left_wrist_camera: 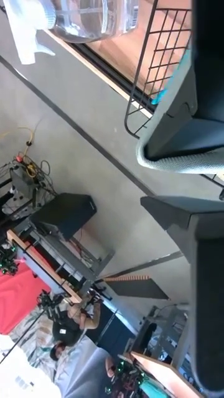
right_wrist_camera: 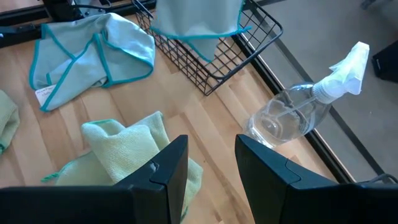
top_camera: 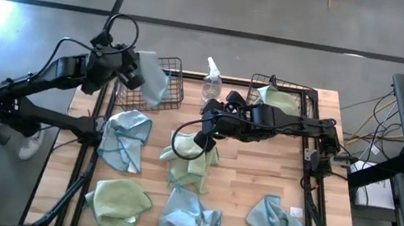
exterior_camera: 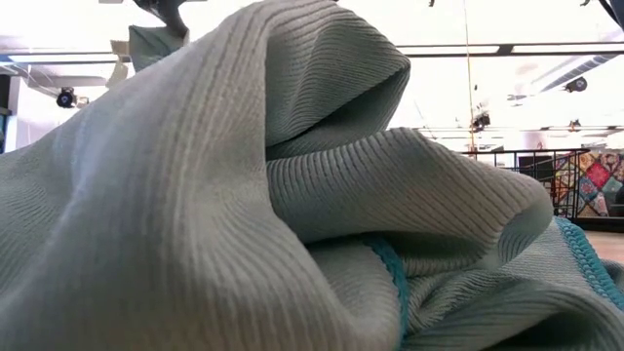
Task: Sort microfiber towel by color & place in baskets
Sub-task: Put the blue microfiber cloth into the left wire basket
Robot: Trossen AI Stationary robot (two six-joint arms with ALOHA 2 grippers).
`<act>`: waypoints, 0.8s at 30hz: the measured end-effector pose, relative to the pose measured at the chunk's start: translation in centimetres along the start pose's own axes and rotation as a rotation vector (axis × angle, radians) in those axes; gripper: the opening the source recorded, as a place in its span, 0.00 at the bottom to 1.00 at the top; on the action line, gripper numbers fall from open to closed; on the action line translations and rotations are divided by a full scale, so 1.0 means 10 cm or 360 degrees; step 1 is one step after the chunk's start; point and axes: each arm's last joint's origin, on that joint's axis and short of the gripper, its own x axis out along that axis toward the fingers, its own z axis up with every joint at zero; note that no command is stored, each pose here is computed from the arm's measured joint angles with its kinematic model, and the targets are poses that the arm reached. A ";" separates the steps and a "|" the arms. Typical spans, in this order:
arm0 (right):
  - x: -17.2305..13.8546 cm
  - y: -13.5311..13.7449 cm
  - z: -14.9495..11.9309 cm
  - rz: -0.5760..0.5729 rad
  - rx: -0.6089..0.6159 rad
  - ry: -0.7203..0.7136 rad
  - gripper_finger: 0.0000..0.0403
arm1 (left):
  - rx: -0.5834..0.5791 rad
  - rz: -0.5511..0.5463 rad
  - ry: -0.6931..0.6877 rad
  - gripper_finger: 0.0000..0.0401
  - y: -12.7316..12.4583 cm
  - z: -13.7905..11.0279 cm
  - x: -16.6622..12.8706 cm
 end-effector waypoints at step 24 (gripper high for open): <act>0.00 0.02 -0.01 0.0009 0.0054 0.0007 0.32 | 0.0082 0.0136 0.0291 0.44 -0.07 -0.05 0.37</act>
